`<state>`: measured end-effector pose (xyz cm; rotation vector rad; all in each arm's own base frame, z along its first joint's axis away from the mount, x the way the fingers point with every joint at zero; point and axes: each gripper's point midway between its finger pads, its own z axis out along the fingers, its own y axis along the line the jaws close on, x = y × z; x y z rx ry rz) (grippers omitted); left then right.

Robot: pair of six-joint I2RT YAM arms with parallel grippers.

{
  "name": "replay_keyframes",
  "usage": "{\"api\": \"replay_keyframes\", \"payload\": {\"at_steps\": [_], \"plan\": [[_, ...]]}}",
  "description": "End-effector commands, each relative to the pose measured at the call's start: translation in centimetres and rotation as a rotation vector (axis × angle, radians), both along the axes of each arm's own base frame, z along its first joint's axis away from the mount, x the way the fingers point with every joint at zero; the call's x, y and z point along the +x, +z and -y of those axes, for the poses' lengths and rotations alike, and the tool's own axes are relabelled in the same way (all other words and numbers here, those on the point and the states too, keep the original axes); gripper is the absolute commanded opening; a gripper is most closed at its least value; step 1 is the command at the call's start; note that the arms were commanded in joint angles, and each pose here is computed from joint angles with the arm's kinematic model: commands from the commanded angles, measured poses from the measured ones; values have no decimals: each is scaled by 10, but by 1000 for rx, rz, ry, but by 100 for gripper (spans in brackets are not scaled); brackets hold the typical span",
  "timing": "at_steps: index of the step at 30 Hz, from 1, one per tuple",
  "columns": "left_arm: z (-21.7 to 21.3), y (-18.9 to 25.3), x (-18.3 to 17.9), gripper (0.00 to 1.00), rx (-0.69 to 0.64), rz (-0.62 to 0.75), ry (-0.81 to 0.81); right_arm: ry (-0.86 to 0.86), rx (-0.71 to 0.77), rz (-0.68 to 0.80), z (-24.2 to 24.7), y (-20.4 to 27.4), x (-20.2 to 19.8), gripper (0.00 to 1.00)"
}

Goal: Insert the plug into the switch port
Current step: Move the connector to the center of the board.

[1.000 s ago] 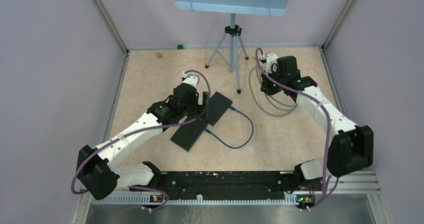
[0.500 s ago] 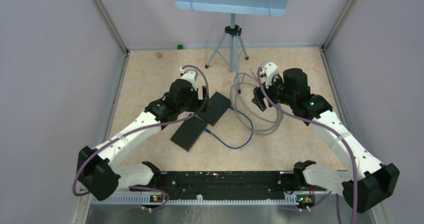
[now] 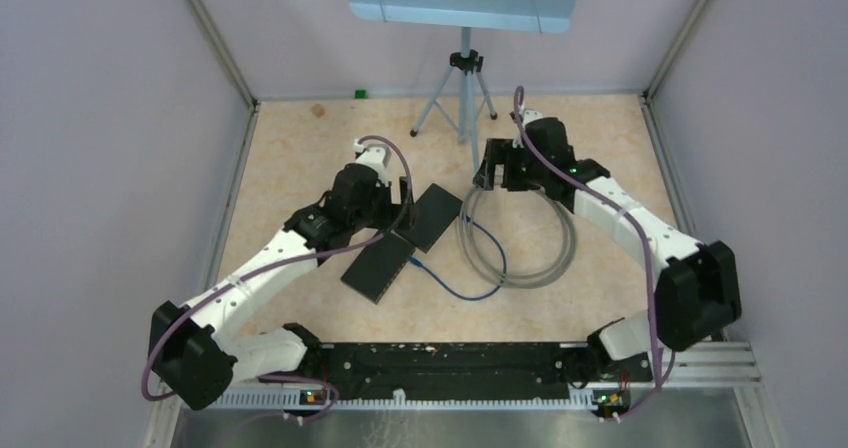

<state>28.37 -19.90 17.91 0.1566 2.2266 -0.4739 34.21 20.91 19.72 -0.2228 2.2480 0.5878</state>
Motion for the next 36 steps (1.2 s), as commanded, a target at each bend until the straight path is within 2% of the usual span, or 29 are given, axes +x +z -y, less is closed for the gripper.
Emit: {"api": "replay_keyframes", "payload": {"at_steps": [1,8,13,17,24,27,28,30,31,36], "plan": [[2,10,2,99,-49,32,5,-159,195,-102,-38,-22,17,86],[0,7,-2,99,-48,22,2,-404,321,-150,-56,-76,43,84],[-4,6,-6,99,-41,18,6,-532,265,-185,-47,-118,56,79],[-8,5,-8,99,-37,22,14,-573,251,-201,-47,-138,63,73],[-8,6,-9,99,-34,20,13,-581,304,-215,-63,-155,80,50],[-11,7,-9,99,-29,23,18,-603,302,-199,-60,-155,84,37],[-12,8,-10,99,-30,26,20,-605,301,-194,-59,-154,85,31],[-12,6,-10,99,-28,24,19,-592,298,-186,-60,-154,85,8],[-12,6,-11,99,-29,22,20,-574,305,-177,-61,-152,85,2],[-13,9,-11,99,-31,25,23,-481,320,-95,-60,-127,75,0]]}}
